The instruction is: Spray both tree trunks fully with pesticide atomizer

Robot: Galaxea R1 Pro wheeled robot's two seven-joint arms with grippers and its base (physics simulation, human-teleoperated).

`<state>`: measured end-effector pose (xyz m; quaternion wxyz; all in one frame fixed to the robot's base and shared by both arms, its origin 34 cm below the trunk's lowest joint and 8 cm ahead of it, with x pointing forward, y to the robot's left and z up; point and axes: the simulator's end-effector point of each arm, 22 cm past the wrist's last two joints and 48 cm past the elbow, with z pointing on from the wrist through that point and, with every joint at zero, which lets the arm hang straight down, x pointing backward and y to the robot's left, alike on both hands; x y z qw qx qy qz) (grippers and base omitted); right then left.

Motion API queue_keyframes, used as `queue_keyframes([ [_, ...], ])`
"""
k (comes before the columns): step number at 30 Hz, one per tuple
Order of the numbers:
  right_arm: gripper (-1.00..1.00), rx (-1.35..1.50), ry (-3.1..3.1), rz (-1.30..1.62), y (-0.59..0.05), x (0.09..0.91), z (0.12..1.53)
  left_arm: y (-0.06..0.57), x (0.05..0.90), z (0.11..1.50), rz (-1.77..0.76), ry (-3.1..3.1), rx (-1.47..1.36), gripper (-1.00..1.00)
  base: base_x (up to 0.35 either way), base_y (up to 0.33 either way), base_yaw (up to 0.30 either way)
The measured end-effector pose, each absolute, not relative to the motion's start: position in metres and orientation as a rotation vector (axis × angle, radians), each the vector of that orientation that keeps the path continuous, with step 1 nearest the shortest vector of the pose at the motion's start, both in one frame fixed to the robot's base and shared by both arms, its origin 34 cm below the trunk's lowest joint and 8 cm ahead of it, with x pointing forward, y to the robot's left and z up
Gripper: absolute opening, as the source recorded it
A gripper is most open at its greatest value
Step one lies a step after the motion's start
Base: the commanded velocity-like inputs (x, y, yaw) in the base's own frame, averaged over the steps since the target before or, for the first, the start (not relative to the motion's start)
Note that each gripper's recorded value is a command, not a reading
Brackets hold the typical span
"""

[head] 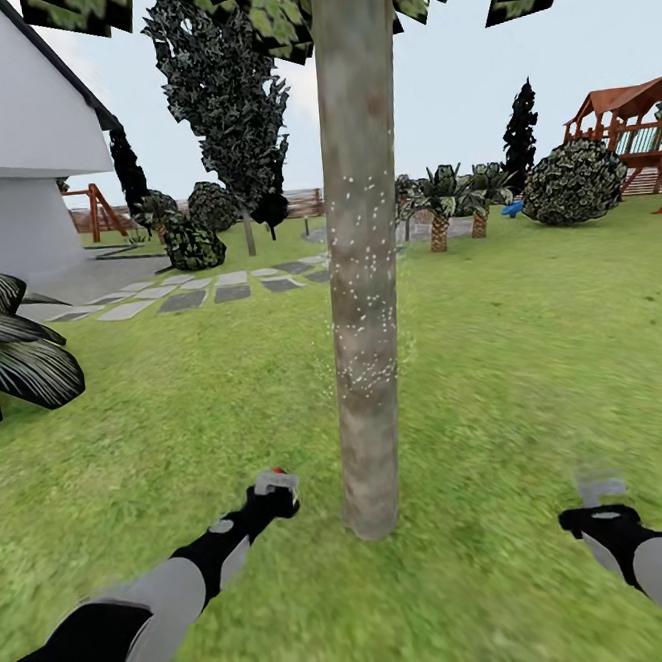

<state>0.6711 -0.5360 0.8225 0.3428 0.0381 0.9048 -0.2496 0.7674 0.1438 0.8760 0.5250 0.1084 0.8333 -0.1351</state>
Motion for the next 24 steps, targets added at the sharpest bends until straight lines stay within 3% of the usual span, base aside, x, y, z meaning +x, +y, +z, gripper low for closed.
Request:
queue_keyframes([
  [3,1.00,0.135,2.420,-0.619,-0.525,0.620,0.773,0.158,0.754,0.857,-0.278,2.007,0.186,-1.00,0.000,0.000,0.000],
  [9,1.00,0.058,2.470,-0.456,-0.424,0.577,0.707,0.159,0.747,0.849,-0.272,2.013,0.169,-1.00,0.000,0.000,0.000],
  [16,1.00,0.045,2.492,-0.415,-0.398,0.568,0.696,0.156,0.746,0.847,-0.276,2.016,0.173,-1.00,0.000,0.000,-0.006],
  [24,1.00,0.038,2.495,-0.386,-0.380,0.568,0.693,0.156,0.745,0.850,-0.276,2.013,0.173,-1.00,0.000,0.000,-0.139],
])
